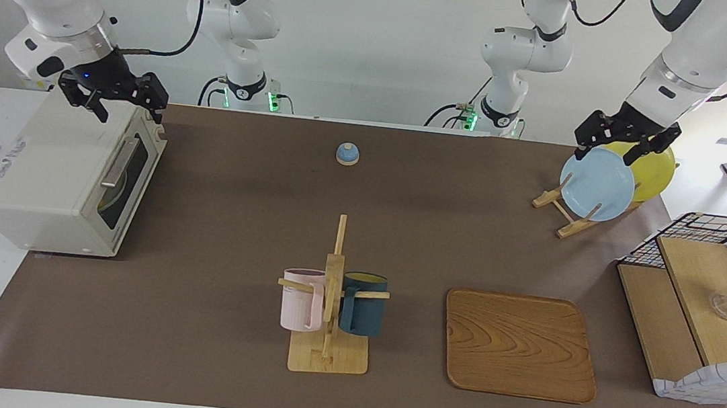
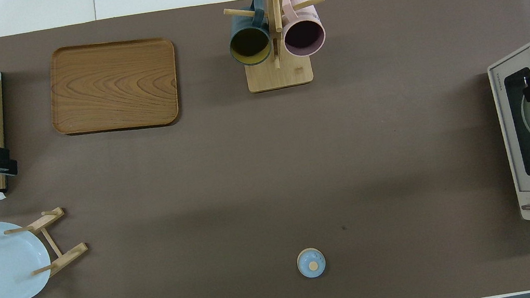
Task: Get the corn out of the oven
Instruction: 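Reach the right gripper into the white toaster oven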
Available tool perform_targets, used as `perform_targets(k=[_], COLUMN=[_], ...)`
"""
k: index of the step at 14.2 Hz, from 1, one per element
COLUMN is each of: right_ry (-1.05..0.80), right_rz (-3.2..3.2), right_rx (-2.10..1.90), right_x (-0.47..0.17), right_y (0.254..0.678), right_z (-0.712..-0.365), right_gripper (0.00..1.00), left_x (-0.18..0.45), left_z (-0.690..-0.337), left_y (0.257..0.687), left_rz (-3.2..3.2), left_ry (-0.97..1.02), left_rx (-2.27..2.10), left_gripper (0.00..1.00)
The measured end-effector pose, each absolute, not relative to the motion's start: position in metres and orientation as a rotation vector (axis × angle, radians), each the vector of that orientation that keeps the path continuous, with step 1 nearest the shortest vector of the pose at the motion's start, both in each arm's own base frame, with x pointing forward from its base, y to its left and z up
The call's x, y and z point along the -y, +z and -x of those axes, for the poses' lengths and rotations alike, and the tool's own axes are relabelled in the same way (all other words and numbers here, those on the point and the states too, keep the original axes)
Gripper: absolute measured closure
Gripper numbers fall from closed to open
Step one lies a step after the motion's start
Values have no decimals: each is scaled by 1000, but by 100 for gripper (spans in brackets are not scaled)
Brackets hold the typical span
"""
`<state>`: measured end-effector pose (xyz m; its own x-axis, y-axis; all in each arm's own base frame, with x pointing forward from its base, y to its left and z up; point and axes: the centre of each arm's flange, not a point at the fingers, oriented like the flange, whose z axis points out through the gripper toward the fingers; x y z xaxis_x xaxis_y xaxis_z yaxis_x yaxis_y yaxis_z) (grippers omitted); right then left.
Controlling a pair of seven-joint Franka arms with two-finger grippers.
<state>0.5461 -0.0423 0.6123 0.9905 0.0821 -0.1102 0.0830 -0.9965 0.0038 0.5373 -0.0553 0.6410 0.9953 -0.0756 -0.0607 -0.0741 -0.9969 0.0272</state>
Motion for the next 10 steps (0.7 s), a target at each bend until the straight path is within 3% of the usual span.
perform_targets(k=[8, 10], right_ry=[-145, -106], right_rz=[-3125, -3124], right_rx=[-139, -163], right_x=[42, 42], right_y=[614, 606], right_z=[-547, -549], right_gripper=[0, 21], left_x=[55, 55], left_z=[-537, -537], left_y=[641, 641], left_rz=[-3113, -3113], left_ry=[-96, -96], left_rx=[117, 117], left_gripper=[0, 0])
